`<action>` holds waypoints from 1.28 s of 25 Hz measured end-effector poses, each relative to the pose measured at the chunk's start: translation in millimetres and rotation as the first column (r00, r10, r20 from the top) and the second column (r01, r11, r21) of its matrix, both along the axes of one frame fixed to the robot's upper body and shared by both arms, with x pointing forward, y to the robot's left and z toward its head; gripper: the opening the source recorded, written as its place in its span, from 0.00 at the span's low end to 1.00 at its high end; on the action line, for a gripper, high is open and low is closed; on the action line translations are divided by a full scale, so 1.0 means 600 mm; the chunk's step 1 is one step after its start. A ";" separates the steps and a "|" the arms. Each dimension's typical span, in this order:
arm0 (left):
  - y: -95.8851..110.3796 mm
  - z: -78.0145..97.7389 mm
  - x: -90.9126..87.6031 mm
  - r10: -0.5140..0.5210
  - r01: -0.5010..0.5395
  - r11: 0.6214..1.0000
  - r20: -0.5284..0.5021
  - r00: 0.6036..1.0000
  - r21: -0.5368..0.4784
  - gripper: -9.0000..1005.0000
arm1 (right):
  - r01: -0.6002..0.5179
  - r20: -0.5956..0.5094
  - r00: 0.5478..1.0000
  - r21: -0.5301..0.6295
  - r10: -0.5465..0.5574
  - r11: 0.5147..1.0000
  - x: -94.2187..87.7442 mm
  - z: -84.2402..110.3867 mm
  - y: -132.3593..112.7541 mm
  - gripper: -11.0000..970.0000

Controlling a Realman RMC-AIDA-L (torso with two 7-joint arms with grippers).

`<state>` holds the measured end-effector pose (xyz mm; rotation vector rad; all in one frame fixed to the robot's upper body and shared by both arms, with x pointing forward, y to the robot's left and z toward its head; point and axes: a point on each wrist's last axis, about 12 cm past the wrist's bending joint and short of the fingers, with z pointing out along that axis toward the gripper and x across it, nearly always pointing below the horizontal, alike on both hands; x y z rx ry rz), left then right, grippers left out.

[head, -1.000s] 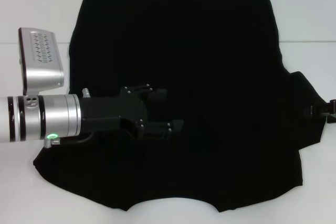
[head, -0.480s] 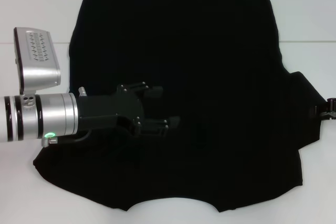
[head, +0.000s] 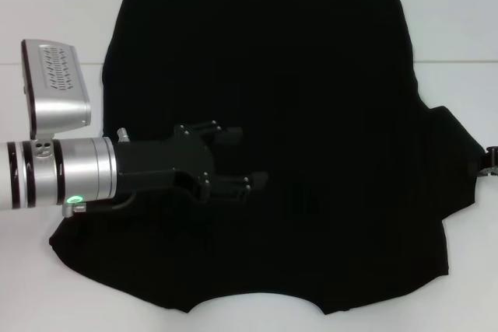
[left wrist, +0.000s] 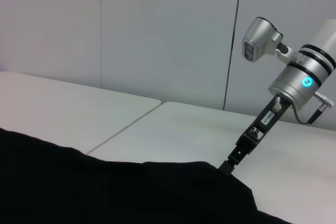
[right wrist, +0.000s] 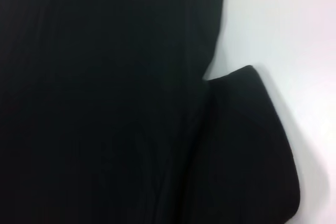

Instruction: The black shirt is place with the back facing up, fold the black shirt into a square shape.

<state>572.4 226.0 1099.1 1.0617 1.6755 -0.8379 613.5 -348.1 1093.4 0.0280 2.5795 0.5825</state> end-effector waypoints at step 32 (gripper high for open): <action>0.001 0.002 -0.003 0.019 -0.020 0.999 -0.016 1.000 -0.051 0.88 | 0.121 0.155 0.980 0.027 -0.124 0.992 0.000 0.012 -0.056 0.02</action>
